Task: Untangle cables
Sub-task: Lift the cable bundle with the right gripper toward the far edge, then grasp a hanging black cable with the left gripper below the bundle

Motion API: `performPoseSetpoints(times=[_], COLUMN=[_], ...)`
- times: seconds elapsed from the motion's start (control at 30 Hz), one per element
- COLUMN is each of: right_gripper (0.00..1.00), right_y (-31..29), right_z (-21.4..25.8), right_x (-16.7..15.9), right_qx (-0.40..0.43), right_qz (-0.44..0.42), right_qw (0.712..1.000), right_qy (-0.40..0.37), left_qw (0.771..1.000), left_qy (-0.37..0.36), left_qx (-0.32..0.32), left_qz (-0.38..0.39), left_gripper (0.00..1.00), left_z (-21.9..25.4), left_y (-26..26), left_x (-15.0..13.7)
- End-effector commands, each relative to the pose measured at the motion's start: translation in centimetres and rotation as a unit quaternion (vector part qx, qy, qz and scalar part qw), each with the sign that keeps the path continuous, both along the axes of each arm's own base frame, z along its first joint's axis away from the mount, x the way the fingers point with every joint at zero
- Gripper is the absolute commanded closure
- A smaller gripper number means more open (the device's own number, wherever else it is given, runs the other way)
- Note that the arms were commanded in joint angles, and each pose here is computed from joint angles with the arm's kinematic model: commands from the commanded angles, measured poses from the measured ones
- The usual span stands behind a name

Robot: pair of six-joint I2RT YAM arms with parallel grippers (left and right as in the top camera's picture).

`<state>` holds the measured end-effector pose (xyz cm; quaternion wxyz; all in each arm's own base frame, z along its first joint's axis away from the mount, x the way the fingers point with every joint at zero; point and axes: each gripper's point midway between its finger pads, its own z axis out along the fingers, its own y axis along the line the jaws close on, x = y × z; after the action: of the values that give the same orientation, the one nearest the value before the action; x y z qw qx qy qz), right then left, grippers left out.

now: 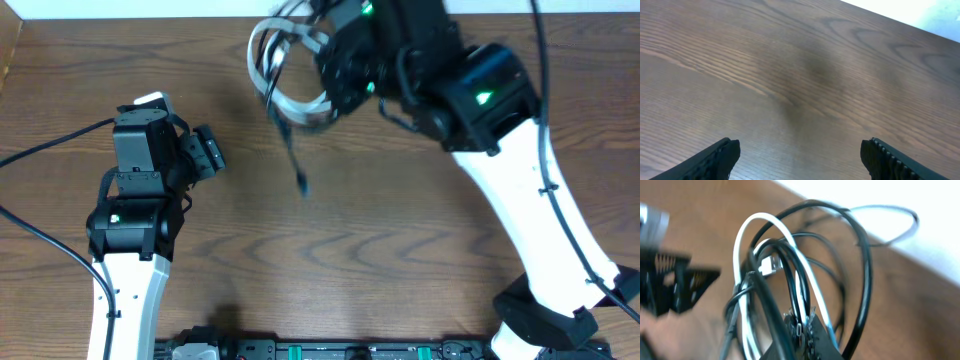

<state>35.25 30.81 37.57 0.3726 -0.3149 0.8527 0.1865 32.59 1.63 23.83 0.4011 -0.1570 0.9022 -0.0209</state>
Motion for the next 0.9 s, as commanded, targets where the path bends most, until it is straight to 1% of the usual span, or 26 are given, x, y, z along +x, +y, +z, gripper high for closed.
performPoseSetpoints(times=[0.0,0.07,0.13,0.23,0.3,0.37,0.43,0.47,0.53,0.57,0.73,0.8,0.87], right_gripper=[0.99,0.99,0.99,0.99,0.99,0.99,0.99,0.99,0.99,0.99,0.99,0.99,0.99], right_y=[0.8,0.2,-0.6,-1.1,-1.1,-1.1,-1.0,-0.9,-0.7,-0.6,-0.4,-0.6,-0.9], right_z=[-8.7,-11.9,-12.3,-8.3,-5.1,-3.5,-3.2,-3.2,-3.0,-2.5,1.7,3.0,3.8], right_x=[-0.2,-0.3,0.2,1.3,1.8,2.1,2.0,2.0,1.8,1.7,0.9,0.6,0.3], right_qx=[-0.097,-0.138,-0.158,-0.141,-0.122,-0.104,-0.094,-0.092,-0.089,-0.085,-0.049,-0.037,-0.032], right_qz=[0.013,-0.005,-0.029,-0.045,-0.037,-0.037,-0.031,-0.028,-0.027,-0.025,-0.02,-0.021,-0.022], right_qw=[0.992,0.984,0.982,0.988,0.992,0.994,0.995,0.995,0.996,0.996,0.996,0.996,0.996], right_qy=[0.081,0.111,0.105,0.046,0.0,-0.017,-0.016,-0.014,-0.016,-0.022,-0.066,-0.079,-0.085], left_qw=[1.0,1.0,1.0,1.0,0.997,0.986,0.962,0.946,0.927,0.922,0.918,0.91,0.896], left_qy=[-0.01,-0.01,-0.01,-0.013,-0.025,-0.045,-0.07,-0.084,-0.096,-0.097,-0.066,-0.058,-0.061], left_qx=[-0.004,-0.004,-0.004,-0.014,-0.047,-0.098,-0.142,-0.158,-0.166,-0.161,-0.158,-0.169,-0.184], left_qz=[-0.012,-0.012,-0.012,-0.023,-0.062,-0.13,-0.223,-0.269,-0.322,-0.337,-0.358,-0.373,-0.399], left_gripper=[0.17,0.17,0.17,0.19,0.24,0.27,0.3,0.31,0.32,0.32,0.33,0.32,0.28], left_z=[0.8,0.8,0.8,0.9,1.3,2.3,3.7,4.4,4.9,4.6,2.0,1.2,0.9], left_y=[-0.3,-0.3,-0.3,-0.8,-2.6,-5.5,-8.8,-10.4,-12.1,-12.5,-13.6,-14.6,-16.0], left_x=[0.1,0.1,0.1,0.2,0.6,0.9,1.0,0.9,0.9,1.0,2.4,2.7,3.1])
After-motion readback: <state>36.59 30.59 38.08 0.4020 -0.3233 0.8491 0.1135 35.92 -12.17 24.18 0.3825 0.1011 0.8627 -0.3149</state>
